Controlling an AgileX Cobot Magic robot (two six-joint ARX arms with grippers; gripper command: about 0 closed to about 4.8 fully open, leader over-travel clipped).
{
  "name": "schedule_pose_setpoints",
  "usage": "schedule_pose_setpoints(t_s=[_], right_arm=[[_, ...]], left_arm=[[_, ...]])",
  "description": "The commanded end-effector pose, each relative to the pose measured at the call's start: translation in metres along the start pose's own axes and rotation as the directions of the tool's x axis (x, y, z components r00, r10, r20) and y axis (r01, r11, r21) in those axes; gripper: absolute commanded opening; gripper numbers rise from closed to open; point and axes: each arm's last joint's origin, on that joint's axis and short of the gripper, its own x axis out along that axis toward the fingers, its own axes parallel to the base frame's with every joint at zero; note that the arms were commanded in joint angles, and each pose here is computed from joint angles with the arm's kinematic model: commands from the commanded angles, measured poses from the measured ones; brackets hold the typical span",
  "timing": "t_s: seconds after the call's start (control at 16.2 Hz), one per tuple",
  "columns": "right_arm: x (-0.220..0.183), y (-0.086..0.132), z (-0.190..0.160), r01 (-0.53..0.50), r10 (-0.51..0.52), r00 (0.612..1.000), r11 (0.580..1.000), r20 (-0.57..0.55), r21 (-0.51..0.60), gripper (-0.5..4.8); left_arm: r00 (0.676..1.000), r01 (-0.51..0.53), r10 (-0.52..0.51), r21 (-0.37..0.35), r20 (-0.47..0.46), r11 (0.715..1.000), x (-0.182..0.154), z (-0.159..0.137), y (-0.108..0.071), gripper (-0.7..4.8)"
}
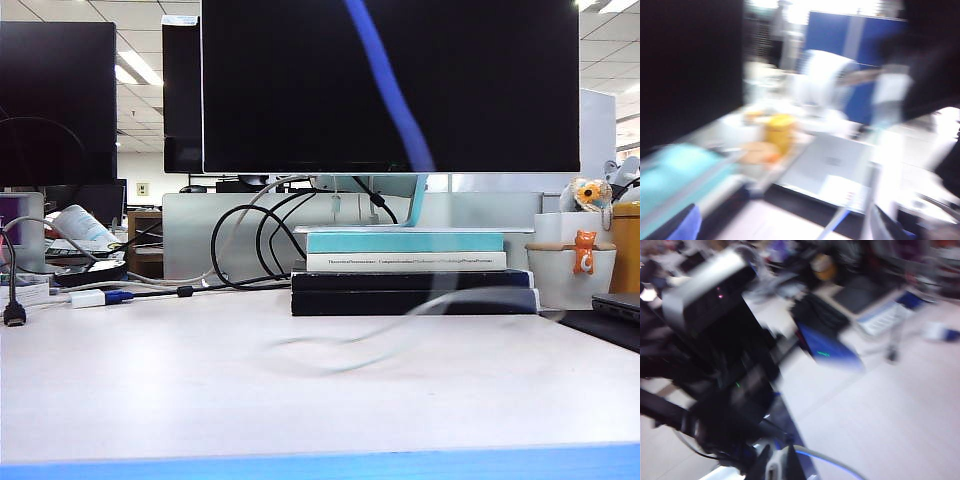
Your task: Unfold the white charging cable into a straight cable.
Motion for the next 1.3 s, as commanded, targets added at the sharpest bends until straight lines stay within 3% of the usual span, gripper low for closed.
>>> schedule_pose_setpoints(t_s=[0.06,0.12,0.19,0.25,0.31,0.37,0.43,0.49,0.56,0.68,0.74,0.8,0.93,1.05,1.11,1.17,1.23,1.3], right_arm=[[0.026,0.003,0.002,-0.04,0.039,0.999,0.999,-0.005,-0.025,-0.08],[0.039,0.004,-0.001,-0.072,0.072,0.997,0.997,-0.025,-0.01,-0.08],[0.051,0.012,-0.002,-0.11,0.109,0.993,0.994,-0.036,-0.03,-0.08],[0.052,0.014,-0.002,-0.117,0.116,0.993,0.992,-0.035,-0.037,-0.08],[0.055,0.02,-0.001,-0.121,0.12,0.992,0.992,-0.025,-0.047,-0.08],[0.054,0.022,0.0,-0.124,0.124,0.992,0.992,-0.018,-0.035,-0.08],[0.053,0.024,0.0,-0.13,0.129,0.991,0.991,-0.016,-0.039,-0.08],[0.051,0.027,0.0,-0.138,0.138,0.99,0.989,-0.015,-0.042,-0.08],[0.049,0.029,0.0,-0.14,0.139,0.99,0.989,-0.012,-0.045,-0.08],[0.034,0.04,0.003,-0.139,0.14,0.99,0.988,0.013,-0.07,-0.08],[0.028,0.045,0.003,-0.131,0.133,0.991,0.988,0.025,-0.082,-0.08],[0.012,0.051,0.004,-0.075,0.082,0.995,0.992,0.061,-0.098,-0.08],[-0.013,0.056,0.002,-0.017,0.025,0.996,0.994,0.081,-0.108,-0.08],[-0.044,0.059,-0.003,0.084,-0.073,0.992,0.991,0.107,-0.104,-0.08],[-0.052,0.061,-0.004,0.115,-0.102,0.988,0.987,0.12,-0.109,-0.08],[-0.066,0.064,-0.007,0.183,-0.166,0.975,0.977,0.149,-0.111,-0.08],[-0.077,0.065,-0.009,0.27,-0.249,0.953,0.956,0.171,-0.118,-0.08],[-0.091,0.063,-0.014,0.394,-0.371,0.91,0.913,0.188,-0.107,-0.08]], left_arm=[[0.997,0.08,-0.08,0.001,-0.004,0.997,0.009,-0.001,-0.014,4.79],[1.0,-0.024,0.024,-0.002,-0.01,1.0,0.014,-0.003,-0.015,4.79],[0.977,-0.211,0.211,-0.003,-0.025,0.977,0.019,-0.007,-0.013,4.79],[0.96,-0.278,0.277,-0.003,-0.032,0.961,0.02,-0.009,-0.012,4.79],[0.883,-0.466,0.466,0.003,-0.053,0.885,0.021,-0.014,-0.005,4.42],[0.804,-0.592,0.592,0.015,-0.059,0.806,0.022,-0.017,0.001,4.25],[0.772,-0.633,0.633,0.022,-0.055,0.774,0.023,-0.018,0.003,4.24],[0.728,-0.683,0.685,0.05,-0.041,0.729,0.028,-0.022,0.008,3.6],[0.704,-0.706,0.709,0.057,-0.045,0.706,0.03,-0.025,0.011,3.33],[0.595,-0.79,0.799,0.119,-0.084,0.601,0.038,-0.039,0.019,3.31],[0.57,-0.804,0.817,0.145,-0.094,0.577,0.04,-0.042,0.021,3.31],[0.526,-0.826,0.844,0.173,-0.104,0.536,0.041,-0.047,0.025,3.31],[0.504,-0.844,0.859,0.163,-0.084,0.511,0.038,-0.045,0.03,3.29],[0.455,-0.873,0.887,0.157,-0.078,0.461,0.03,-0.046,0.042,2.46],[0.419,-0.888,0.904,0.167,-0.087,0.428,0.027,-0.048,0.045,2.44],[0.37,-0.905,0.923,0.184,-0.104,0.383,0.023,-0.052,0.048,2.44],[0.354,-0.906,0.927,0.201,-0.126,0.373,0.021,-0.058,0.049,2.44],[0.319,-0.912,0.937,0.224,-0.145,0.345,0.018,-0.067,0.048,2.44]])
